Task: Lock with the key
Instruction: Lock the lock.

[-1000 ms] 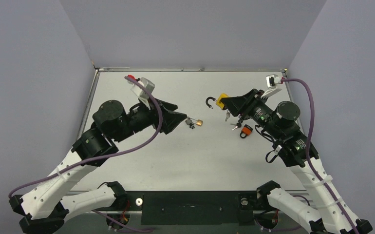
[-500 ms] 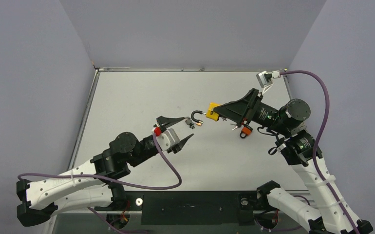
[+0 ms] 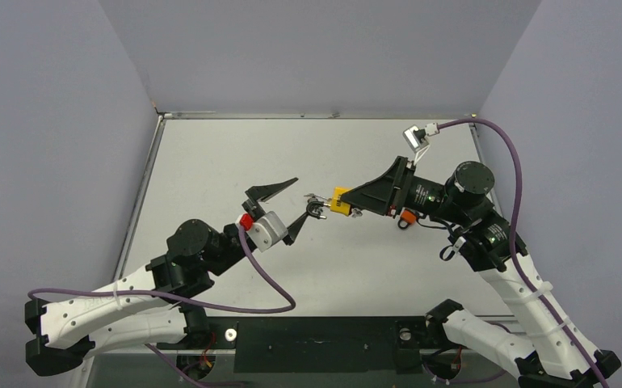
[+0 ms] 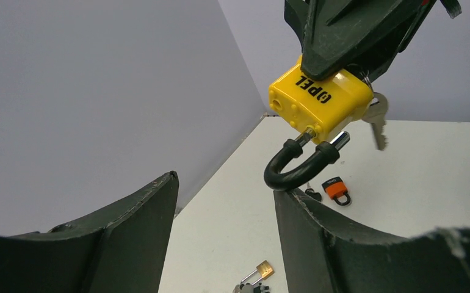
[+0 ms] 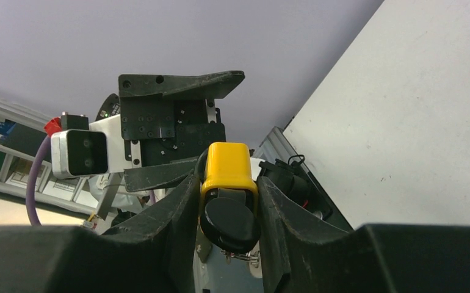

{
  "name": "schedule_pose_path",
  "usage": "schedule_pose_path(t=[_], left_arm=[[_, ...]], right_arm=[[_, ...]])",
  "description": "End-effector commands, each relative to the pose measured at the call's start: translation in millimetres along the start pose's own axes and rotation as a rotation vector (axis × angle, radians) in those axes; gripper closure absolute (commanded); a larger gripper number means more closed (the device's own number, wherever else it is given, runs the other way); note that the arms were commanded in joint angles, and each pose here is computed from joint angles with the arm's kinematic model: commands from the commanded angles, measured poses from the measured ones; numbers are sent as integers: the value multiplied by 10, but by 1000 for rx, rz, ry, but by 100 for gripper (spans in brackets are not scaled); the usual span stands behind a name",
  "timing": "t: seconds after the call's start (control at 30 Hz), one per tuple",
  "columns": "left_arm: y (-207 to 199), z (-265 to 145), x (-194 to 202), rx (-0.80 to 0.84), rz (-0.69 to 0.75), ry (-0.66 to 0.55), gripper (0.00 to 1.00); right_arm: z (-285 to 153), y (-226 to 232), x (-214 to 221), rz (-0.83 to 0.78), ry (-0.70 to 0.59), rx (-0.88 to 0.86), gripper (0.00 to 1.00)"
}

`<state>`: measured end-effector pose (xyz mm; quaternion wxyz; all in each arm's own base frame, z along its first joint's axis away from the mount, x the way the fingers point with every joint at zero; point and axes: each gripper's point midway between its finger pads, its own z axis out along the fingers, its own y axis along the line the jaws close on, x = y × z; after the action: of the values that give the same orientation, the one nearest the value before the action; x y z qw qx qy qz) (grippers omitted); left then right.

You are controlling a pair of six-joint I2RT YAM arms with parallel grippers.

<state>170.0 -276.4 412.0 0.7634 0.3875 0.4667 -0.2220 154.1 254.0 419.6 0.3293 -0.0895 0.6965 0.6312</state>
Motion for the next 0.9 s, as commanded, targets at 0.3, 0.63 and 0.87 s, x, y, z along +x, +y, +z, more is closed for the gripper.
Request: schedule_pose_path(t=[0.3,0.63,0.87], left_arm=[[-226,-43,-408,194,-169,5,43],[-453,-97,-368,295,-306,84,46],[-427,-184,-482,322,-310,81,40]], right_arm=[[-82,38,-112,-224,-44,45,100],[-108,111,-54,-304,-34,13,100],[-143,178,-37,-310,-33,-7,100]])
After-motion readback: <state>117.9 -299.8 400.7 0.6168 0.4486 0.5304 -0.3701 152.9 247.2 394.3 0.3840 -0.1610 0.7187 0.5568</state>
